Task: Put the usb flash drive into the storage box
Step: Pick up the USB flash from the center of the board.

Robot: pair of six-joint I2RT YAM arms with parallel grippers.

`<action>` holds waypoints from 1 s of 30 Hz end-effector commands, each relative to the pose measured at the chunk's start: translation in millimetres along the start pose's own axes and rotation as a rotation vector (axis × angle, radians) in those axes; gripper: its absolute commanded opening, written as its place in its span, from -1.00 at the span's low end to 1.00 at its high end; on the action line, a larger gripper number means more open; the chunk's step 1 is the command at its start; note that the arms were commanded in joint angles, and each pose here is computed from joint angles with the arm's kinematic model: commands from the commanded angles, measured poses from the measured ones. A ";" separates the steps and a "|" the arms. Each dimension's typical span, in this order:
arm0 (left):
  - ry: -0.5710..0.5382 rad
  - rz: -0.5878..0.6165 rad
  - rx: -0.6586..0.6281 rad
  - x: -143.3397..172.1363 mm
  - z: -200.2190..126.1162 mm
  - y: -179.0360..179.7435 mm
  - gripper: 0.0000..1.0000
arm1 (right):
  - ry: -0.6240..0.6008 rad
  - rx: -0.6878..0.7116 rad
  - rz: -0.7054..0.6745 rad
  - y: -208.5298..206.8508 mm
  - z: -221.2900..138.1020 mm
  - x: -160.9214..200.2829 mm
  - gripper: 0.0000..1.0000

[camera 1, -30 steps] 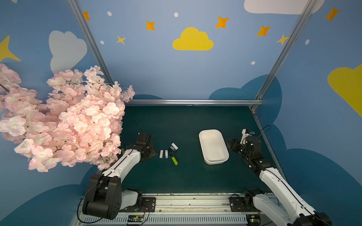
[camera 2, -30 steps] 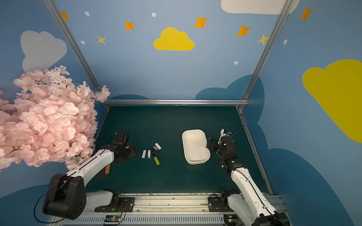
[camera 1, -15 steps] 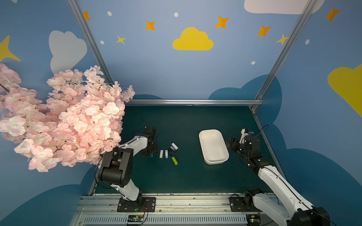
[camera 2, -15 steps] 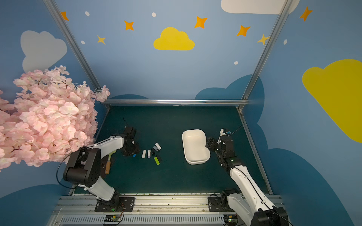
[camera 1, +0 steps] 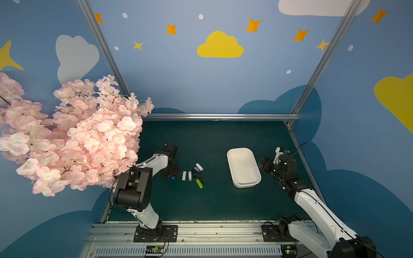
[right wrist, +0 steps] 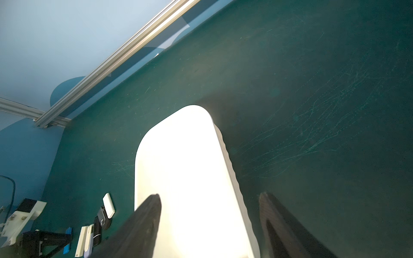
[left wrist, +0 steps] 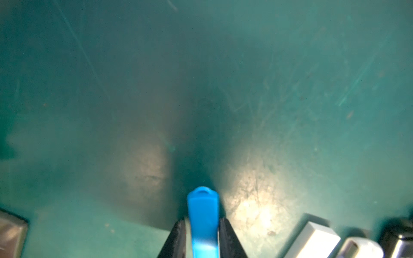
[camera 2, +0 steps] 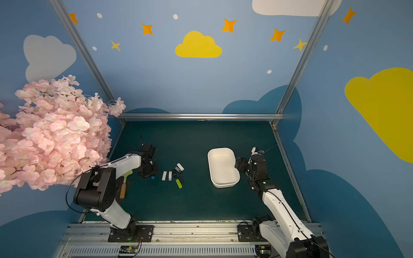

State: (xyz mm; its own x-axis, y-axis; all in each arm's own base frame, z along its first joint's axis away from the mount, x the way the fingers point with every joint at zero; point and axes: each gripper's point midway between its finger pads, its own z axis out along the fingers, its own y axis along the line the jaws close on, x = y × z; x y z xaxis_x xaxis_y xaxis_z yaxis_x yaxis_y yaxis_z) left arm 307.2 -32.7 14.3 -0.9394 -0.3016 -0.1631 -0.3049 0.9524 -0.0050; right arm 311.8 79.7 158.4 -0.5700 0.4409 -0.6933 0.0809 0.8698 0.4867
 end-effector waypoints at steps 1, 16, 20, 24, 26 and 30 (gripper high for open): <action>0.051 0.019 0.010 9.1 11.1 -4.5 -0.56 | -0.021 -0.004 0.006 0.8 -1.2 -2.4 0.46; -0.088 0.085 0.180 1.5 -48.4 -60.1 -0.87 | -0.011 0.006 0.012 -0.9 2.5 -1.6 0.46; -0.155 0.163 0.284 7.1 -93.3 -104.7 -0.86 | -0.024 0.049 0.001 -9.3 4.5 -2.9 0.47; -0.207 0.254 0.405 23.2 -134.0 -163.7 -0.82 | -0.009 0.058 0.010 -10.9 6.8 -0.4 0.46; -0.220 0.300 0.453 30.6 -149.1 -194.1 -0.82 | -0.008 0.065 0.012 -12.1 6.5 -0.3 0.46; -0.209 0.394 0.505 45.5 -163.3 -256.2 -0.80 | -0.016 0.078 0.013 -15.0 6.2 -1.1 0.46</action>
State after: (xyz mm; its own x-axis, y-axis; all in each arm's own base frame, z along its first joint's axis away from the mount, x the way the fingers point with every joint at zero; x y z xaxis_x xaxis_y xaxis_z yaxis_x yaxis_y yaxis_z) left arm 317.2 -267.2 171.3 -0.8881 0.0151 -0.4594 0.1931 0.9193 -0.3430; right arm 315.1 71.9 147.6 -0.5709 0.4476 -0.6883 0.1345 0.8780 0.4594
